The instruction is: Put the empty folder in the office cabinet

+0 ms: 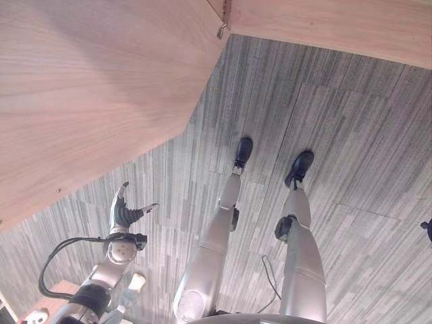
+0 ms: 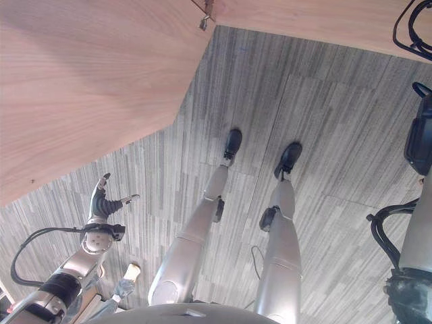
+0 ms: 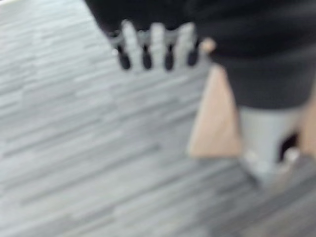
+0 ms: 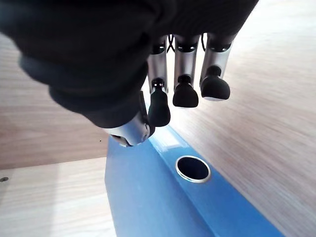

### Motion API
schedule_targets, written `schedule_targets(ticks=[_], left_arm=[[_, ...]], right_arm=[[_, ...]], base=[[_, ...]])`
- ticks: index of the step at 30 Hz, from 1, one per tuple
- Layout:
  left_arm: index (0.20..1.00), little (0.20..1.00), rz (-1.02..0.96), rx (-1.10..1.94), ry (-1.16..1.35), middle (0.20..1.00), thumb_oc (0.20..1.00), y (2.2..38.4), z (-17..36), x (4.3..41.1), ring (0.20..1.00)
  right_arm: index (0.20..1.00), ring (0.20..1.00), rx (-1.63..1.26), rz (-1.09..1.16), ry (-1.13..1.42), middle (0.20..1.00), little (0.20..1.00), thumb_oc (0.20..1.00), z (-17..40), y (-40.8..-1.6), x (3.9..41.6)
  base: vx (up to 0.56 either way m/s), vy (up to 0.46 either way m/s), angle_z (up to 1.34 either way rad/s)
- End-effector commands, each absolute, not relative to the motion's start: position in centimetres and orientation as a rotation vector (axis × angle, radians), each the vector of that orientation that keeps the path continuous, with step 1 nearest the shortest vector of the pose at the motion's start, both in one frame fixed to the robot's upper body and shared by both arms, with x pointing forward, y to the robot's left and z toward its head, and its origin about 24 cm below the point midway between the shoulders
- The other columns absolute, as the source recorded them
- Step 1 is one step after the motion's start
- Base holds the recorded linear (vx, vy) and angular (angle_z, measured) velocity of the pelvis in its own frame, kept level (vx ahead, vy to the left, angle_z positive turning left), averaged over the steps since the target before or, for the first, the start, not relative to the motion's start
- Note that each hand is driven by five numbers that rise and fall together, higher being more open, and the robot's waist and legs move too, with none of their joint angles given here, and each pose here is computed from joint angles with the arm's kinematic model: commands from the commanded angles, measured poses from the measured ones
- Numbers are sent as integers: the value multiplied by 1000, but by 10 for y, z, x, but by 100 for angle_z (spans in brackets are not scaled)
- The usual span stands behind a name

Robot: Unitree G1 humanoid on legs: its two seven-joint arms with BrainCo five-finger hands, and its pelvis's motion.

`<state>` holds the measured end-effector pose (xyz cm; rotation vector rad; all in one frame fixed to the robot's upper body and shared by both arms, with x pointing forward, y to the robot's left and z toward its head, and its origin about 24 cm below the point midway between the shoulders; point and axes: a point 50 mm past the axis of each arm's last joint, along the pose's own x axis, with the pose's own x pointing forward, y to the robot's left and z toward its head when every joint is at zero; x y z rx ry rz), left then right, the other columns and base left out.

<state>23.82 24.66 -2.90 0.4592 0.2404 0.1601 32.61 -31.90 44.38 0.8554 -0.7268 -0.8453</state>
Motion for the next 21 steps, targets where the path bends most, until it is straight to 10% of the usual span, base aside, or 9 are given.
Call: schedule_targets(ticks=[1,21], left_arm=[[1000,1000,229,471,326,1000,1000,262,-44,223,1000],[1000,1000,140,447,359,1000,1000,270,-44,208,1000]], right_arm=[[200,200,677,-832,-754,200,200,200,425,-319,337],[200,200,415,-603,-712,200,200,200,425,-304,352]], base=[[0,0,0],[13,-9,0]])
